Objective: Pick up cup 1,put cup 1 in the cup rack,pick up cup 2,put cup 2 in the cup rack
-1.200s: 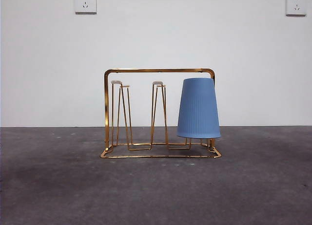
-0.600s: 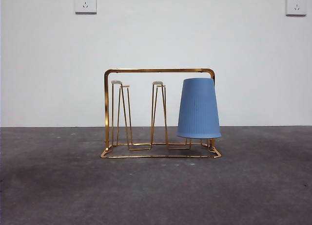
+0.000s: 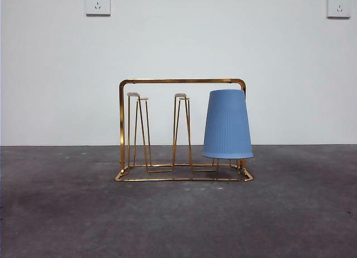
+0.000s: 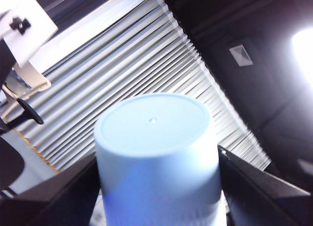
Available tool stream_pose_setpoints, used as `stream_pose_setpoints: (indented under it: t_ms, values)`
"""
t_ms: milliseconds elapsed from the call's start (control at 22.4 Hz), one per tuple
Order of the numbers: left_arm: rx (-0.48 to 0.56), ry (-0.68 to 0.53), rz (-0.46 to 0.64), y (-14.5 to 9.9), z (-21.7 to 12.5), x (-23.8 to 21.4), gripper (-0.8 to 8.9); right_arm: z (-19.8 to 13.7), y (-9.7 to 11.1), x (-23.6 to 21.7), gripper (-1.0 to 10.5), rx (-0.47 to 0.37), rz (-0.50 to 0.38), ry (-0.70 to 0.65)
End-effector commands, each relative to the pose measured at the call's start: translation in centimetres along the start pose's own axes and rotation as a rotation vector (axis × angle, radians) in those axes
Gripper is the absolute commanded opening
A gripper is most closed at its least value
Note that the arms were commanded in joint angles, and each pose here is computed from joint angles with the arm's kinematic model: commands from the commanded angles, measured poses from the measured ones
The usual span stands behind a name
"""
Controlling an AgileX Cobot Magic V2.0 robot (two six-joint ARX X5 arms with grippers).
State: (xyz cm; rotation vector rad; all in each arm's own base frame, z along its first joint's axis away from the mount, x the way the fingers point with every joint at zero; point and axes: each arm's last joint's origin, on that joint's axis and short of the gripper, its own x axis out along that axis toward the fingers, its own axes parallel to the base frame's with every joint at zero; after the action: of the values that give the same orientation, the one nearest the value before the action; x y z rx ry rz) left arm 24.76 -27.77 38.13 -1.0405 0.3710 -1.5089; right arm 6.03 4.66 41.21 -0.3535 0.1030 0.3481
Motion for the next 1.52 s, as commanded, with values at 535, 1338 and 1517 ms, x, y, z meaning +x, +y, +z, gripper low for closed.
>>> stream_pose_setpoints:
  t_ms: [535,1338,1517]
  values:
    - [0.937,0.055,1.251,-8.7,0.1,-9.4,-0.06,-0.5,-1.9,-3.4,2.2,0.1,0.0,0.193]
    - [0.953,-0.086,1.319,0.7,-1.4,-13.3,-0.06,-1.0,-1.8,-3.5,2.2,0.137,-0.002,0.238]
    - [0.949,-0.083,1.298,2.4,-1.0,-13.2,-0.06,-1.0,-1.8,-3.5,2.2,0.154,-0.003,0.239]
